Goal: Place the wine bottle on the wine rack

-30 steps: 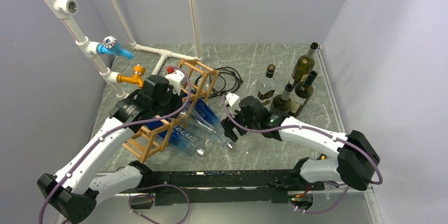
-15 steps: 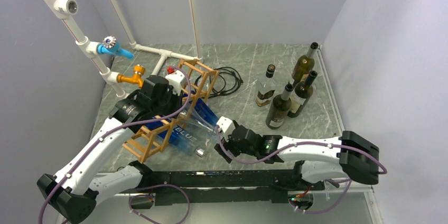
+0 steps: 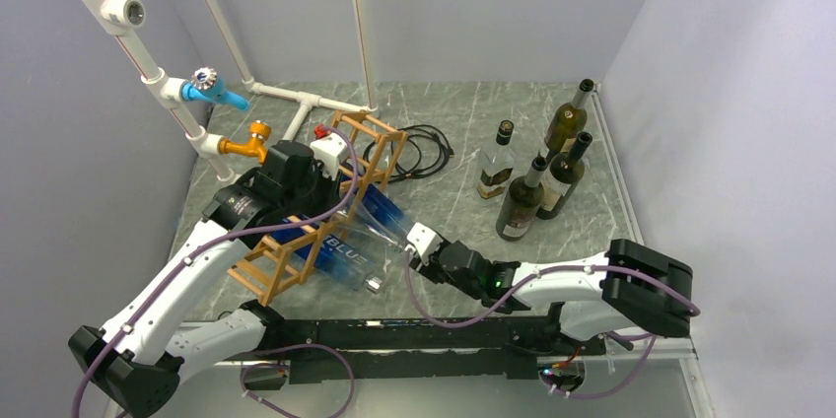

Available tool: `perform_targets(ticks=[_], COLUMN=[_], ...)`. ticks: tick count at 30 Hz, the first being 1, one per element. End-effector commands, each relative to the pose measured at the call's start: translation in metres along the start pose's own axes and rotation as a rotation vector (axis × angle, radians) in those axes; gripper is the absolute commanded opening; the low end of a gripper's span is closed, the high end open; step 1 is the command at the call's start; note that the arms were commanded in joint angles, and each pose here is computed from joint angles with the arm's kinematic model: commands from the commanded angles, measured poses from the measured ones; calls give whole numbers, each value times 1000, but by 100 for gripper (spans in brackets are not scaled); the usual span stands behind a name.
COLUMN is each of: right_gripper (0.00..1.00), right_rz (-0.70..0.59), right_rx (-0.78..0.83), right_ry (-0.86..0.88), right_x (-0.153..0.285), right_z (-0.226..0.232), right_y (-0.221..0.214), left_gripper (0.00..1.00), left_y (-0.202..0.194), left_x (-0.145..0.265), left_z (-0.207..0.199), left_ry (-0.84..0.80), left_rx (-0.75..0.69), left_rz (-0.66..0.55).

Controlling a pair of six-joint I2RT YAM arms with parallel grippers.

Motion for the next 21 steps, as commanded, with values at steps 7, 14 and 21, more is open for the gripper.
perform_targets(ticks=[7,14,21], right_gripper=[38,37,37], right_rz=[-217,-245,-262], right_rx=[-28,-109,-193], right_ry=[81,133,79], right_x=[-10,-27,-42], right_z=[-29,-20,-26], right_y=[61,86,102], left_gripper=[0,0,0], left_y=[0,-2,-4], left_x=[16,15,14], left_z=[-24,-26,-26], left_ry=[-160,-166,-166], left_rx=[-53,-31,-26], left_rz=[-25,-29,-26])
Point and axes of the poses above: each gripper's point midway between its finger pads, its own x axis back along the fingers, its own z axis along the line the jaws close on, y = z × x, the point moved 2 cm from there along x, back along the fingers, and after that the axes turned 5 degrees about -x, right-handed, at the moved point
